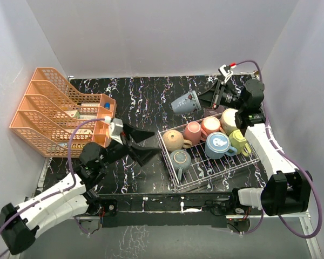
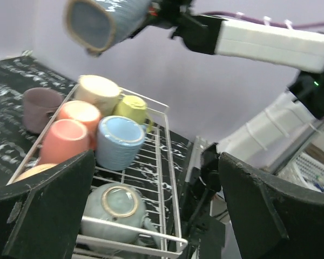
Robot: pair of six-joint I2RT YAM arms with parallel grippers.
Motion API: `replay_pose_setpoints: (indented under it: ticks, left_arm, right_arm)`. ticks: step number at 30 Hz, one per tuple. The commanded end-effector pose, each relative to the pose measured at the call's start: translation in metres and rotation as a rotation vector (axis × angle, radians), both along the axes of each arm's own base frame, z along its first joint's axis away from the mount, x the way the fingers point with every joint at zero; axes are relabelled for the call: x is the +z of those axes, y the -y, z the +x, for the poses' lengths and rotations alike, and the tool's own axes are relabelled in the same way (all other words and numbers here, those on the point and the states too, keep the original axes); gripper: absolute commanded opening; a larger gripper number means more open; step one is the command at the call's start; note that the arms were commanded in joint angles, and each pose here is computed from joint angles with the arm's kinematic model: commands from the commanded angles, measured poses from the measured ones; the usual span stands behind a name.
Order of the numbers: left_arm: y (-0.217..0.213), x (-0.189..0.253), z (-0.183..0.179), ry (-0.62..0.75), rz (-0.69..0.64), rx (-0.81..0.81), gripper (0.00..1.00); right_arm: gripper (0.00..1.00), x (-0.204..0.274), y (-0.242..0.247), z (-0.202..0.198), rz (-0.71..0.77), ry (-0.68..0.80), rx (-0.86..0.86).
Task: Load the cups into the dish rack
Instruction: Pick up the cup at the center of the board.
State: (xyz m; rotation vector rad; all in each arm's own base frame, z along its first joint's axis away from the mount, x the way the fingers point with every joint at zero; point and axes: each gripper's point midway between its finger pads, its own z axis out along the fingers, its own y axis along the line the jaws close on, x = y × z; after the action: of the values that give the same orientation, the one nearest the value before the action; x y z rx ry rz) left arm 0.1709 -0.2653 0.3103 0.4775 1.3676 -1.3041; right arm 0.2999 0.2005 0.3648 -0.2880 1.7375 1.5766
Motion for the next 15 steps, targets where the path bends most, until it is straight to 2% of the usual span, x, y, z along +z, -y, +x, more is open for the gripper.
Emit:
replay_pose_setpoints:
  ticks: [1,5,10,15]
  left_arm:
    - [0.021,0.03,-0.016,0.259,-0.075,0.005,0.95]
    - [0.039,0.038,-0.011,0.333,-0.107,0.038,0.95]
    - [0.059,0.041,0.019,0.283,-0.129,0.121,0.93]
    - [0.078,0.05,0.034,0.241,-0.174,0.145,0.81]
  right_arm:
    - [0.08,0.029,-0.002,-0.041,0.105,-0.108,0.157]
    - [0.08,0.02,-0.002,-0.048,0.126,-0.239,0.186]
    - [0.08,0.009,-0.003,-0.054,0.109,-0.327,0.21]
    - [0.08,0.008,-0.006,-0.053,0.112,-0.35,0.214]
